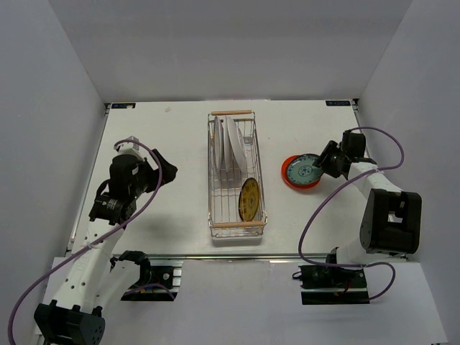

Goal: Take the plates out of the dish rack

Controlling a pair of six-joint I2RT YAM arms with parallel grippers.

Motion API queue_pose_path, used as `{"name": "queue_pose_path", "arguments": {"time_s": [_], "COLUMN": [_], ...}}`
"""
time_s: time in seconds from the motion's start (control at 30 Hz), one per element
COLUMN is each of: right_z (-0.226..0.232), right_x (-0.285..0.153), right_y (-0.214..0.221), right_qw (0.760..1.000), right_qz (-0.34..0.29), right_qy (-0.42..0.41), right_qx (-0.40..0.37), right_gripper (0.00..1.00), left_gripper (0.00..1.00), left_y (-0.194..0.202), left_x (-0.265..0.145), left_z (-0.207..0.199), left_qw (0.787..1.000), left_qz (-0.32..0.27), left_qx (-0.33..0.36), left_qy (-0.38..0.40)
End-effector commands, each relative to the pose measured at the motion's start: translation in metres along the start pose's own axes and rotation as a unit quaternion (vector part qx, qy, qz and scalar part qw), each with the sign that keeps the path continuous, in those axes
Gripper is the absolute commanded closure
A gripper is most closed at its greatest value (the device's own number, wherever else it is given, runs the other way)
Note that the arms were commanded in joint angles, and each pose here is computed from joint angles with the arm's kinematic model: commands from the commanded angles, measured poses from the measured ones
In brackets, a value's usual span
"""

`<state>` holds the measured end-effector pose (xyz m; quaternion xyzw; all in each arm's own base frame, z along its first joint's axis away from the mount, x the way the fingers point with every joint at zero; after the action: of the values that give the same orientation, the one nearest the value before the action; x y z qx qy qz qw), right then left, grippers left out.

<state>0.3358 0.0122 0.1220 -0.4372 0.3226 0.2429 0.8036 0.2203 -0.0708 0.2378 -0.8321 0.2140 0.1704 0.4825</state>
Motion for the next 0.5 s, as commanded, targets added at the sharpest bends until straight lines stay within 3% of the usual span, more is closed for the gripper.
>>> {"name": "queue_pose_path", "arguments": {"time_s": [0.0,0.1,0.17,0.4,0.47], "right_z": [0.002,0.001,0.000,-0.020,-0.015], "right_x": [0.002,0.004,0.005,-0.008,-0.022], "right_y": [-0.001,0.005,0.009,0.004,-0.003], "right_qw": [1.000,1.000,0.999,0.996,0.996], "right_qz": [0.004,0.024,0.036,0.020,-0.004], "right_qy": [-0.016,-0.018,-0.016,0.080,0.074], "right_qx": [-0.007,-0.007,-0.014,-0.035,-0.046], "right_gripper": [0.49,0.35,0.13,0.11,0.11], "left_gripper": [0.02,0.02,0.02,0.02,0.02], "left_y": [-0.005,-0.003,-0.001,0.004,0.004], "left_x": [-0.003,-0.003,-0.004,-0.010,-0.012], "left_z": [-0.007,-0.011,-0.012,-0.016,-0.017], "left_qw": [1.000,0.999,0.999,0.997,0.997], "left_qz": [-0.004,0.002,0.002,0.006,0.001], "left_qx": [0.005,0.005,0.005,0.009,0.010], "left_qy": [0.017,0.038,0.045,0.077,0.083]}}
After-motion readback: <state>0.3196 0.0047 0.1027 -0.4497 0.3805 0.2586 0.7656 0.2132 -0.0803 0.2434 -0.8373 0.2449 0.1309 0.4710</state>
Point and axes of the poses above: each gripper's point midway between its finger pads, its own x axis out along the fingers, its own z axis along the line the jaws close on, y = z × x, the point moved 6 cm from there along -x, back along the fingers, and after that the axes turned 1 degree about x, right-handed, at the moved point
